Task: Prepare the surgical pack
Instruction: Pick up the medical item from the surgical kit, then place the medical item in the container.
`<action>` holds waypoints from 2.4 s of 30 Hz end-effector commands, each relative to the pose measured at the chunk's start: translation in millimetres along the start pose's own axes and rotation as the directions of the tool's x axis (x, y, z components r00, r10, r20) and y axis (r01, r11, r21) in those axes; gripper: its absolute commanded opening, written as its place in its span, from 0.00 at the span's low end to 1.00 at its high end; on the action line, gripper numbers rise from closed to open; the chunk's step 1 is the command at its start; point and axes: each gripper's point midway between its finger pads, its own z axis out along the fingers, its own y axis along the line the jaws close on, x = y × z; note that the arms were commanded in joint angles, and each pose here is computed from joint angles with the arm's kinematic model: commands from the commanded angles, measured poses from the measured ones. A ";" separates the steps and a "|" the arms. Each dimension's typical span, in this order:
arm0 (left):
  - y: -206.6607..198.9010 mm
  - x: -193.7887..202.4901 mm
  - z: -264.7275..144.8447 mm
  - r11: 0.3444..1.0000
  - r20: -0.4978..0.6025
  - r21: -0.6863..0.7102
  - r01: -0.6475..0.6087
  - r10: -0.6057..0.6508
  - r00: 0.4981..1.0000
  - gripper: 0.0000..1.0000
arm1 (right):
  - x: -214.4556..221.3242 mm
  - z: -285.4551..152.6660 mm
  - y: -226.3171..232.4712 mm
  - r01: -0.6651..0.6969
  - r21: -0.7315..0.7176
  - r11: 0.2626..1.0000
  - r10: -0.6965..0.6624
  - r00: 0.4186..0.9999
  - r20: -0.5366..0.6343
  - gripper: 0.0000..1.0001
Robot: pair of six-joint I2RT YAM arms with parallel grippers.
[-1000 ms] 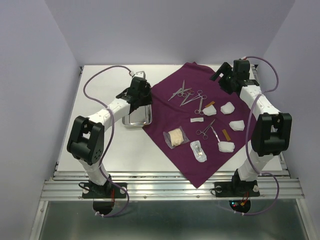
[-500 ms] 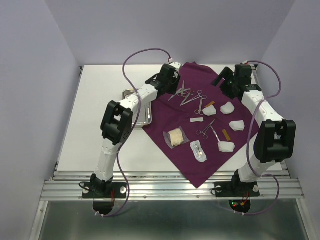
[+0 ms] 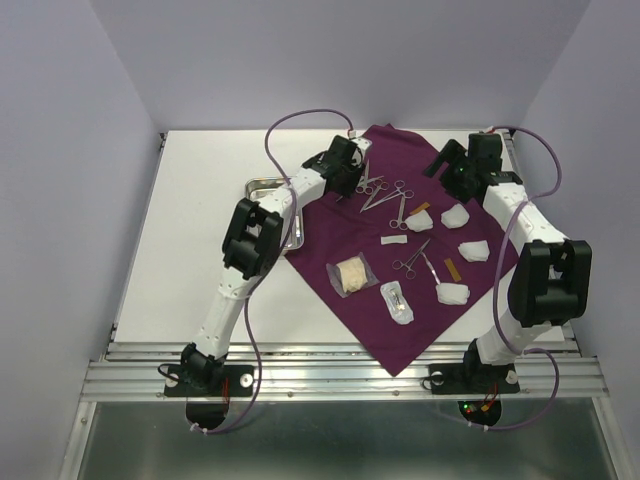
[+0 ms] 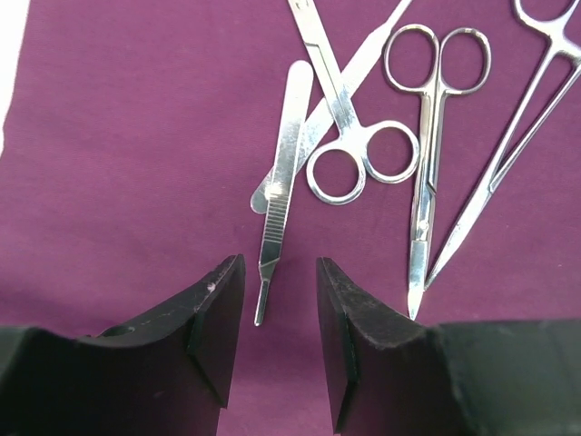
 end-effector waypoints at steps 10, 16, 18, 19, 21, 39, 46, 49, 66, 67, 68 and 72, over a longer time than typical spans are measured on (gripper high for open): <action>3.9 1.3 21.5 1.000 -0.004 -0.008 -0.024 0.024 1.000 0.45 | -7.4 -5.5 -4.0 0.012 0.014 1.000 -0.013 0.999 0.035 0.89; 1.5 5.4 24.9 1.000 -0.017 0.005 -0.006 0.006 1.000 0.18 | -5.4 -4.5 -6.3 0.012 0.021 1.000 -0.012 0.999 0.030 0.89; -0.2 3.9 23.7 1.000 -0.014 0.015 -0.003 0.003 1.000 0.16 | -5.4 -4.5 -6.2 0.009 0.021 1.000 -0.009 0.999 0.031 0.89; -0.4 0.7 21.5 1.000 -0.008 0.015 -0.001 0.001 1.000 0.13 | -5.9 -5.0 -6.1 0.010 0.021 1.000 -0.011 0.999 0.033 0.89; -1.1 -6.9 16.4 1.000 0.009 0.018 -0.001 0.001 1.000 0.10 | -6.3 -5.7 -5.4 0.010 0.019 1.000 -0.011 0.999 0.033 0.89; -5.6 -81.7 -58.1 0.999 0.194 0.041 0.006 -0.014 0.981 0.00 | -7.4 -16.5 -2.5 0.006 0.005 1.000 -0.006 0.999 0.046 0.89; -2.6 -83.9 -72.4 0.999 0.199 0.025 0.025 -0.030 0.980 0.00 | -8.6 -21.8 -0.4 0.005 -0.004 1.000 -0.005 0.999 0.052 0.89; 15.2 -84.4 -93.3 0.992 0.221 -0.073 0.101 -0.083 0.972 0.00 | -8.9 -24.0 0.5 0.006 -0.008 1.000 -0.005 0.998 0.055 0.89; 76.3 48.5 -147.4 0.848 0.184 -0.281 0.449 -0.411 0.893 0.00 | -6.1 -26.8 2.7 0.013 -0.025 1.000 -0.012 0.999 0.046 0.89; 77.7 50.4 -145.5 0.845 0.194 -0.282 0.454 -0.414 0.890 0.00 | -5.9 -26.3 2.8 0.013 -0.026 1.000 -0.012 0.999 0.045 0.89; 79.0 61.6 -142.5 0.843 0.179 -0.297 0.448 -0.412 0.893 0.00 | -5.0 -25.6 2.2 0.009 -0.025 1.000 -0.008 0.999 0.042 0.89; 85.1 80.8 -135.8 0.816 0.172 -0.344 0.465 -0.432 0.885 0.00 | -4.7 -25.4 1.5 0.011 -0.023 1.000 -0.010 0.999 0.042 0.89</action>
